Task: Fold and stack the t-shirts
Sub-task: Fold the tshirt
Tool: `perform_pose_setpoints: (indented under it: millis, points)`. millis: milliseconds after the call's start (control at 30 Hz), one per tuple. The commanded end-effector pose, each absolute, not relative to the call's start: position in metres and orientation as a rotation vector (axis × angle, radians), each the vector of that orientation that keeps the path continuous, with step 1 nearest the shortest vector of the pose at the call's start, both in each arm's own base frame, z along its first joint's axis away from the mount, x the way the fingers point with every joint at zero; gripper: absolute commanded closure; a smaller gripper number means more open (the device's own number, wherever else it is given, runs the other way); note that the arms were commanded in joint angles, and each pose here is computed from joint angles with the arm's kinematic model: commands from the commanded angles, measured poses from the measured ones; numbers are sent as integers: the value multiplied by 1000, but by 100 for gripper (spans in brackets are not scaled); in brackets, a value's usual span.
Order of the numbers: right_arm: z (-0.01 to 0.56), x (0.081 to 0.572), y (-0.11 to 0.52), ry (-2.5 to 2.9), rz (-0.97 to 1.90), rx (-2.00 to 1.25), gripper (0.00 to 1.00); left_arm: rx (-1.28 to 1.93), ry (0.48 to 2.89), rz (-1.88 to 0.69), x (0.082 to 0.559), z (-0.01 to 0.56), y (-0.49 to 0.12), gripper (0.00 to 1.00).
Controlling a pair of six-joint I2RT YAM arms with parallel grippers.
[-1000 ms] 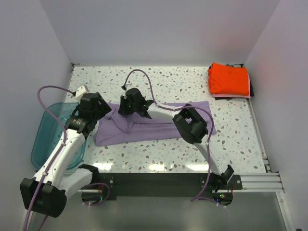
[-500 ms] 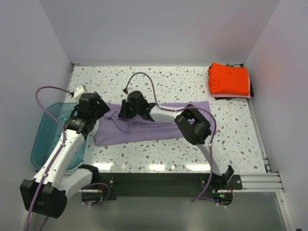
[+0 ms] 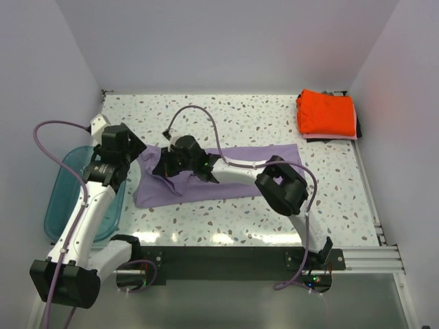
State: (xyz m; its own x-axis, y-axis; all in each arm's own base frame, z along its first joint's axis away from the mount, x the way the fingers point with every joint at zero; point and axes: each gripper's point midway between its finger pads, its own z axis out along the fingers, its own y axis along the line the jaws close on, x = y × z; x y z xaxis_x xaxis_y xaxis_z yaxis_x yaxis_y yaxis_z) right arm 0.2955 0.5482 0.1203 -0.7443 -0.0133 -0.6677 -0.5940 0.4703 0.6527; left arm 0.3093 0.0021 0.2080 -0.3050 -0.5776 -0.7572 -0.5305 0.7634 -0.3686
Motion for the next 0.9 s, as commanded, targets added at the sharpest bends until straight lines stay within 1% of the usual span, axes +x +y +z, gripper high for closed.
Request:
perform_pose_setpoints:
  millis: [0, 200, 233, 300, 333, 400, 467, 567, 667, 733, 767, 800, 833, 867]
  points:
    - [147, 275, 564, 2036, 1347, -538, 100, -865, 1903, -71, 319, 233, 9, 27]
    - [133, 251, 576, 2059, 1335, -601, 100, -874, 1908, -75, 323, 232, 11, 27]
    - [131, 249, 577, 2058, 1324, -617, 97, -876, 1914, -82, 324, 230, 10, 27]
    - [127, 245, 578, 2069, 1309, -641, 84, -881, 1917, -86, 326, 229, 11, 27]
    - [129, 243, 579, 2064, 1307, -647, 69, -879, 1923, -96, 327, 226, 10, 27]
    - [130, 245, 575, 2062, 1287, -638, 60, -882, 1928, -100, 328, 225, 10, 26]
    - [136, 245, 569, 2047, 1269, -647, 55, -878, 1927, -114, 329, 225, 8, 26]
    - [152, 247, 557, 2026, 1236, -643, 53, -876, 1937, -129, 330, 220, 6, 27]
    - [160, 260, 532, 2048, 1131, -594, 53, -873, 1969, -164, 334, 207, -1, 30]
    - [156, 285, 498, 2104, 990, -501, 53, -896, 2001, -184, 335, 192, -6, 34]
    - [144, 292, 478, 2150, 921, -468, 53, -910, 2025, -191, 336, 182, -9, 36]
    - [151, 310, 442, 2190, 836, -392, 53, -906, 2047, -209, 336, 174, -18, 37]
    - [147, 320, 419, 2221, 764, -346, 53, -939, 2051, -201, 334, 163, -22, 38]
    - [140, 334, 386, 2248, 633, -276, 52, -952, 2074, -179, 333, 152, -26, 38]
